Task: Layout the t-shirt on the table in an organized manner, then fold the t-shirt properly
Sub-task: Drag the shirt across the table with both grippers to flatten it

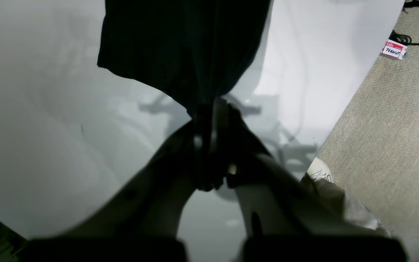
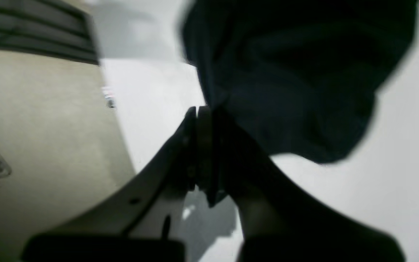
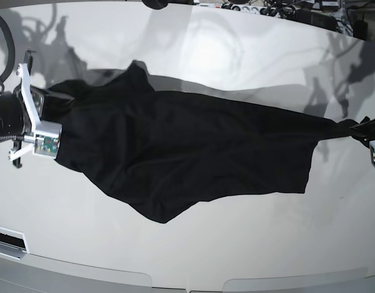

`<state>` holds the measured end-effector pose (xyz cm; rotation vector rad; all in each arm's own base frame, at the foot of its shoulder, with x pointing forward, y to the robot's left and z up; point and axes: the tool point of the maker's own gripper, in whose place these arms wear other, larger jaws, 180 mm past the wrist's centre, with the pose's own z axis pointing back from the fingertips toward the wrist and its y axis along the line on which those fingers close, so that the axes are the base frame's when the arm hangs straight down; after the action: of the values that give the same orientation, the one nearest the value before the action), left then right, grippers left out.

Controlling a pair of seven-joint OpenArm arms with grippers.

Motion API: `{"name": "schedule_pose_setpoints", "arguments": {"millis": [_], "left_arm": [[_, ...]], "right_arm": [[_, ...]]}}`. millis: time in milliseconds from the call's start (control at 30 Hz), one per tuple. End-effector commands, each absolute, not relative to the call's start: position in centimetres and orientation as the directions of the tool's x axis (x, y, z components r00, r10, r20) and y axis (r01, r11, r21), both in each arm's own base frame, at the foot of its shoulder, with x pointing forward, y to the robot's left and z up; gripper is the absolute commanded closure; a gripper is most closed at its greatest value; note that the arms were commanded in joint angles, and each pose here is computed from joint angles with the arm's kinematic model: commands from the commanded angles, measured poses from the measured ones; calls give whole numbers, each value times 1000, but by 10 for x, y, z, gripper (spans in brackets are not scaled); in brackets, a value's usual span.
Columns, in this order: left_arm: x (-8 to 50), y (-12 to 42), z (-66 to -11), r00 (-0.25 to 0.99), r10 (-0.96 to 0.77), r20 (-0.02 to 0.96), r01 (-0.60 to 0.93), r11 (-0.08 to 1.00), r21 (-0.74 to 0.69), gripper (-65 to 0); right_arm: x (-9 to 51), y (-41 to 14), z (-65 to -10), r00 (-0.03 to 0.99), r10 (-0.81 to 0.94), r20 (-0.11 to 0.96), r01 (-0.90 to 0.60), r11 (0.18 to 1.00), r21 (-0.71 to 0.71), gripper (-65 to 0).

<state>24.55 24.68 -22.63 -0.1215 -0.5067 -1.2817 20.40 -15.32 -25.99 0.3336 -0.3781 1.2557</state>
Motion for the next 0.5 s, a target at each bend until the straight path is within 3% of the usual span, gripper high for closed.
{"name": "schedule_pose_setpoints", "arguments": {"millis": [0,467], "left_arm": [[253,250,-213,176,-888,424,930,291,224,0],[254,252,-213,184,-887,423,928,298,223,0]], "right_arm": [[208,-155,-251,248,852,462,-962,273,13,0],[206,-146,-249,205,857,474,-970,242,-19,0]]}}
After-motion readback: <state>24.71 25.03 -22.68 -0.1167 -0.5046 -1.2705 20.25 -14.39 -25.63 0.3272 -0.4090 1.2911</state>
